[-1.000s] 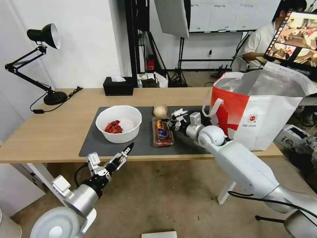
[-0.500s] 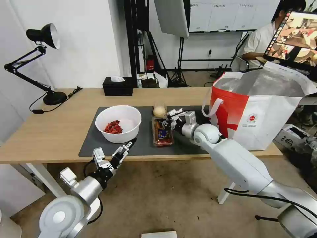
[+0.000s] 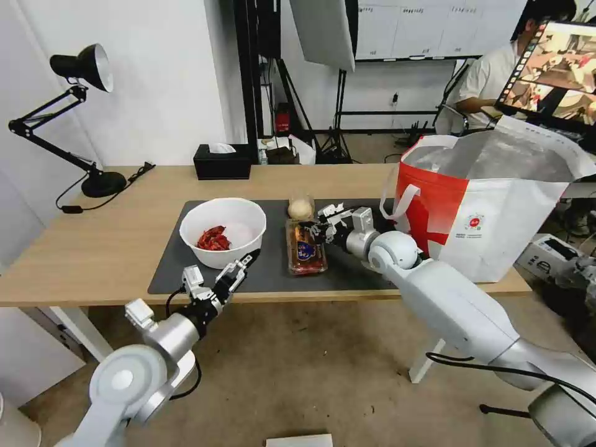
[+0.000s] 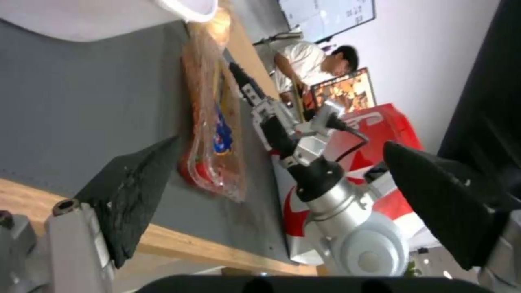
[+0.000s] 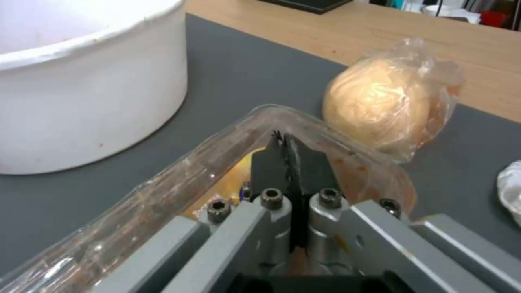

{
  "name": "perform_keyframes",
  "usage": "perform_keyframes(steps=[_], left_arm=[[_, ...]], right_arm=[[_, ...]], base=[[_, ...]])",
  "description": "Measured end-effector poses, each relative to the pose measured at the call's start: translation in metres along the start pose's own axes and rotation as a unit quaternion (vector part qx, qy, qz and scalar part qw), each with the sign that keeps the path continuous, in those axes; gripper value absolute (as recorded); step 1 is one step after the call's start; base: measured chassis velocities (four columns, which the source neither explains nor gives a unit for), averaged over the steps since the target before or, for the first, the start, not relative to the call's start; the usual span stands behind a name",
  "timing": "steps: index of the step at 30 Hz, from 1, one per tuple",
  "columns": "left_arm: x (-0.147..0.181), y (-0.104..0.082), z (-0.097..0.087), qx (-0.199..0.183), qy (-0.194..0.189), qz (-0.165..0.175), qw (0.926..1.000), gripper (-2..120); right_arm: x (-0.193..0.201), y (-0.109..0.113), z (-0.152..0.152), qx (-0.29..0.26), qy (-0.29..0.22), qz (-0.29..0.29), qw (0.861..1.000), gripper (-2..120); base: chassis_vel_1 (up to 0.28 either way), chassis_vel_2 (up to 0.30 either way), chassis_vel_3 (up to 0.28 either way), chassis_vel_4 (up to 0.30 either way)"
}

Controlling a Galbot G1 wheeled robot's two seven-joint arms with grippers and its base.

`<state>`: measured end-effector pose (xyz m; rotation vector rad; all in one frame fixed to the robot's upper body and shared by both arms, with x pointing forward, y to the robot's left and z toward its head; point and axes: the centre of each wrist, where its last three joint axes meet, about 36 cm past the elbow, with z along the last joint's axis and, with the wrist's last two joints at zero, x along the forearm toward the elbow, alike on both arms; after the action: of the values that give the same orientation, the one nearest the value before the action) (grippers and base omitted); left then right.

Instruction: Pick up the trash from the table and place it into the takeout bag.

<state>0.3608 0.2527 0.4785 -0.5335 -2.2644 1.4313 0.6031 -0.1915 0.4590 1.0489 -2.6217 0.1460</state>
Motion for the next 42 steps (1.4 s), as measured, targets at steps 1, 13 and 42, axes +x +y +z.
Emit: perform_keyframes(steps=[1,13,42], left_arm=[[-0.005,-0.002,0.0,-0.002,0.005,-0.006,1.0,100],[-0.041,-0.002,0.004,0.002,0.022,-0.025,0.9994,100],[-0.107,-0.008,0.04,-0.033,-0.034,-0.077,0.9959,100]], right_arm=[[0.0,0.0,0.0,0.0,0.0,0.002,1.0,0],[0.002,0.001,-0.003,0.002,-0.004,0.001,1.0,0],[0.008,-0.001,-0.001,-0.003,-0.008,0.009,1.0,0]], base=[[0.0,0.0,0.0,0.0],[0.0,0.0,0.0,0.0],[0.0,0.0,0.0,0.0]])
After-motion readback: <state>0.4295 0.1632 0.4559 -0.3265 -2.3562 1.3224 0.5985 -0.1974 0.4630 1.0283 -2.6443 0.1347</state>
